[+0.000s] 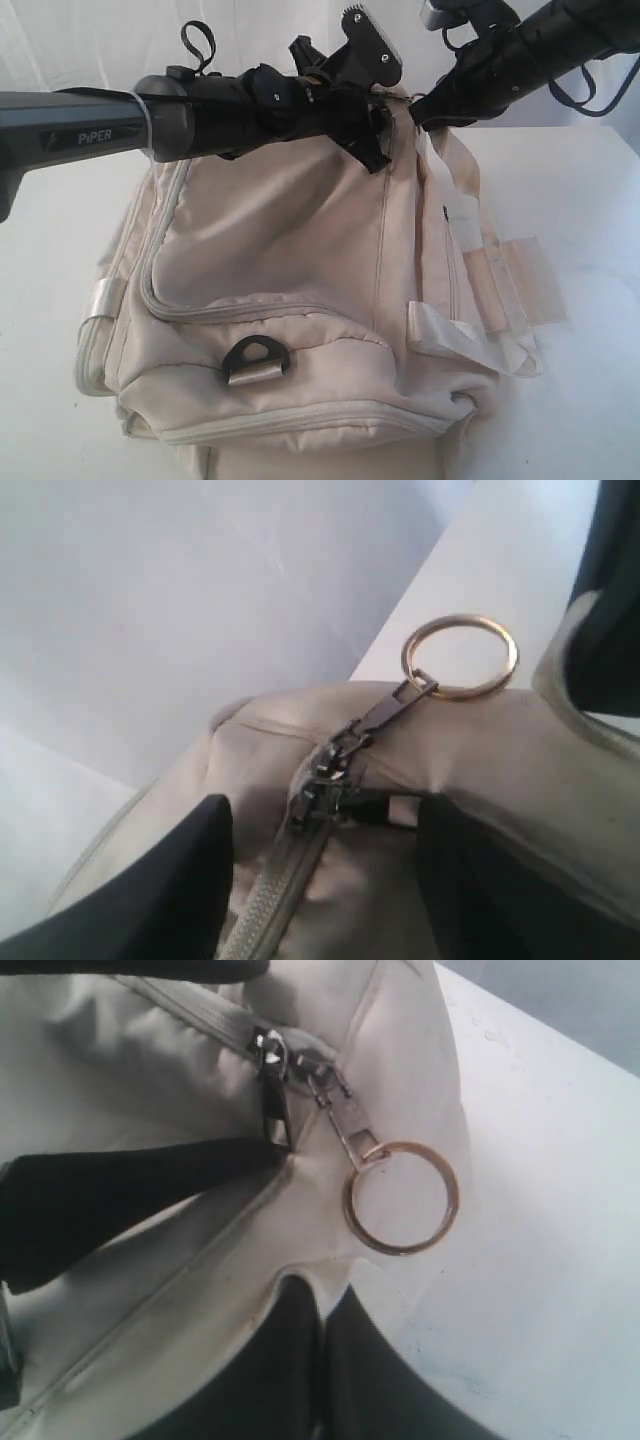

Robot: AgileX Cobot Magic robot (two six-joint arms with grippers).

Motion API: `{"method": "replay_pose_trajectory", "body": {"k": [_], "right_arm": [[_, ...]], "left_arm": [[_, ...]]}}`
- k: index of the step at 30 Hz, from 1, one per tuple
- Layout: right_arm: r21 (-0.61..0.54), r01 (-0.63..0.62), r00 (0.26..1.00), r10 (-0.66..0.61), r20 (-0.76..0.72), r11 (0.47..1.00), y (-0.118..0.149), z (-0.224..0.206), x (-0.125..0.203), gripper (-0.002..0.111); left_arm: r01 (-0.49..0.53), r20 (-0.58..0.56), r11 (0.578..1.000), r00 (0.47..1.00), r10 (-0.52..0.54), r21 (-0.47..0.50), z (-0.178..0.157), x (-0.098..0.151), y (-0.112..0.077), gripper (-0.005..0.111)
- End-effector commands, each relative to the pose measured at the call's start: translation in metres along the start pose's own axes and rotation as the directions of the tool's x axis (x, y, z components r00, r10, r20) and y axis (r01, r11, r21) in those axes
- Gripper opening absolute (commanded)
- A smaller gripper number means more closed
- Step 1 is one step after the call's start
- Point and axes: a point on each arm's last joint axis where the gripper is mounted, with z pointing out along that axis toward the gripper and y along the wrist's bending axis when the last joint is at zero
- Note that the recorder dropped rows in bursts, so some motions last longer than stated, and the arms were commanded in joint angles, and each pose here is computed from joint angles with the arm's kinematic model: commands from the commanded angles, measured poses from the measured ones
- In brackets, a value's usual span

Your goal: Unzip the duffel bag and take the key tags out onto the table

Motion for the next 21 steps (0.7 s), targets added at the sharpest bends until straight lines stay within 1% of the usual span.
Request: {"method": "replay_pose_trajectory", "body": {"k": [1, 5, 9, 13, 19, 21], "right_arm": [[0.016, -0.016, 0.996, 0.015, 0.083, 1.0, 0.0019, -0.0241, -0.0145, 0.0], [0.012, -0.016, 0.997, 0.015, 0.078, 1.0, 0.0022, -0.024, -0.0141, 0.0], [0.012, -0.016, 0.997, 0.015, 0.078, 1.0, 0.0022, -0.024, -0.0141, 0.0], [0.012, -0.016, 0.997, 0.015, 0.078, 1.0, 0.0022, -0.024, -0.0141, 0.0], [0.018, -0.016, 0.996, 0.014, 0.085, 1.0, 0.0017, -0.0243, -0.0148, 0.0], [0.02, -0.016, 0.996, 0.014, 0.087, 1.0, 0.0015, -0.0243, -0.0149, 0.0]], "left_arm": [[0.06, 0.011, 0.998, 0.998, -0.06, -0.011, 0.0002, -0.0028, 0.0002, 0.057], [0.083, 0.019, 0.996, 0.996, -0.083, -0.021, 0.0002, -0.0034, 0.0012, 0.046], [0.067, 0.022, 0.997, 0.998, -0.067, -0.024, 0.0002, -0.0037, 0.0014, 0.03], [0.062, 0.024, 0.998, 0.998, -0.062, -0.029, 0.0001, -0.0039, 0.0019, 0.019], [-0.033, 0.015, 0.999, 0.999, 0.033, -0.021, 0.0002, -0.0027, 0.0016, 0.004], [-0.041, 0.017, 0.999, 0.999, 0.042, -0.028, -0.0003, -0.0035, 0.0026, 0.0]]}}
